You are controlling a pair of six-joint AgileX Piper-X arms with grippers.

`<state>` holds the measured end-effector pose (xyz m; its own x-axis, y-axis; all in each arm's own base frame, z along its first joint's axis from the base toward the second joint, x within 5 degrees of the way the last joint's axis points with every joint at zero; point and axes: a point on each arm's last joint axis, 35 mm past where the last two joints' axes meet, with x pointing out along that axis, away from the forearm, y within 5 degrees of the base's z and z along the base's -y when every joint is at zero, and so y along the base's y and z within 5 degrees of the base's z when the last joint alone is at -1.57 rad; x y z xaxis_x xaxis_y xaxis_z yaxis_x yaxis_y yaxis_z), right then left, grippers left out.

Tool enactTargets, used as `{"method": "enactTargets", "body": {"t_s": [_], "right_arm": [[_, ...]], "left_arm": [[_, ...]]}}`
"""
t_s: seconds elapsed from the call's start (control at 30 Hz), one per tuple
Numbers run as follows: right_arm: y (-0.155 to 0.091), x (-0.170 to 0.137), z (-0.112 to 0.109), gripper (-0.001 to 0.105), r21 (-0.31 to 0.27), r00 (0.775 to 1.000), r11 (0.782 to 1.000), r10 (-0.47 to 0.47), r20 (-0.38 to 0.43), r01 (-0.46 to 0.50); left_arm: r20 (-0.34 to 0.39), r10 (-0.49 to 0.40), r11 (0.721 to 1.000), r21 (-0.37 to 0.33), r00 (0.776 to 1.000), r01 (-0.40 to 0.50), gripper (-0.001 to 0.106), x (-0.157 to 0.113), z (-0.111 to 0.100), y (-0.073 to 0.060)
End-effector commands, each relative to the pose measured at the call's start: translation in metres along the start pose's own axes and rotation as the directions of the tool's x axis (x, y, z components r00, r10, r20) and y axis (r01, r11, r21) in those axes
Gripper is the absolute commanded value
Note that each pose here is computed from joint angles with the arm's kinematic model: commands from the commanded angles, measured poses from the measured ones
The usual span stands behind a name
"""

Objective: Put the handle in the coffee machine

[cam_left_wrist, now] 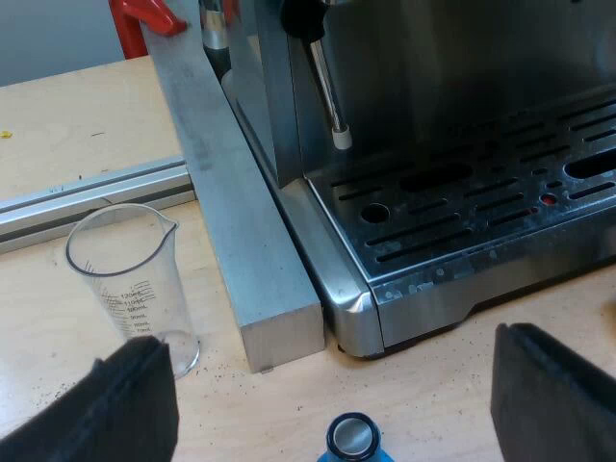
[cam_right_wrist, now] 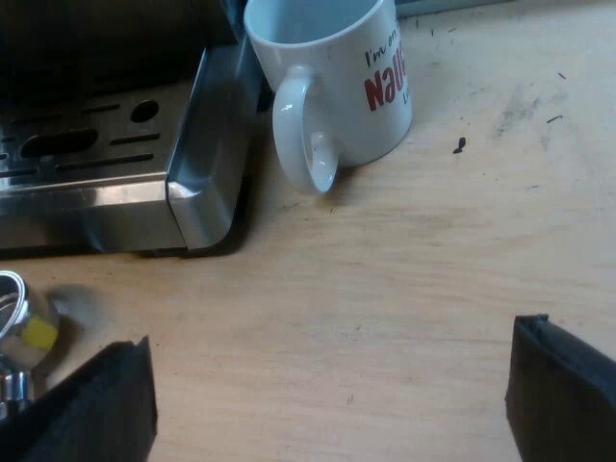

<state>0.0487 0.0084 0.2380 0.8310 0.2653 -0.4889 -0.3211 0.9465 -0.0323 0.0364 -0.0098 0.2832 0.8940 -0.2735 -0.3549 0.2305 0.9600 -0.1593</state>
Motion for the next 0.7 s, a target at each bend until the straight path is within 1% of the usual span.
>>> {"method": "enactTargets", "body": {"t_s": [0.03,0.47,0.53,0.6,0.67,0.7], "right_arm": [[-0.0004,-0.0002,0.0025,0.075,-0.004,1.0,1.0,0.002,0.004,-0.002],[-0.0004,-0.0002,0.0025,0.075,0.0,1.0,1.0,0.002,0.004,-0.002],[-0.0005,-0.0002,0.0031,0.075,0.026,1.0,1.0,0.001,0.009,-0.001],[-0.0004,-0.0022,0.0056,0.075,0.036,1.0,0.999,-0.002,0.02,0.001],[-0.0001,-0.006,0.0087,0.075,0.034,1.0,0.999,-0.01,0.025,0.009],[-0.0001,-0.0099,0.0118,0.075,0.032,0.999,0.999,-0.028,0.029,0.027]], "left_arm": [[-0.004,0.001,1.0,-0.002,1.0,-0.001,0.069,0.0002,0.0024,-0.0001],[-0.004,0.001,1.0,-0.002,1.0,-0.001,0.069,0.0002,0.0024,-0.0001],[-0.005,-0.017,1.0,0.013,1.0,0.017,0.069,0.0002,0.0023,-0.0008],[-0.005,-0.025,1.0,0.017,1.0,0.025,0.069,-0.0012,0.0033,-0.0014],[-0.001,-0.042,0.999,0.035,0.999,0.042,0.069,-0.0056,0.0065,-0.0034],[0.003,-0.054,0.997,0.055,0.999,0.054,0.069,-0.0097,0.0092,-0.005]]}}
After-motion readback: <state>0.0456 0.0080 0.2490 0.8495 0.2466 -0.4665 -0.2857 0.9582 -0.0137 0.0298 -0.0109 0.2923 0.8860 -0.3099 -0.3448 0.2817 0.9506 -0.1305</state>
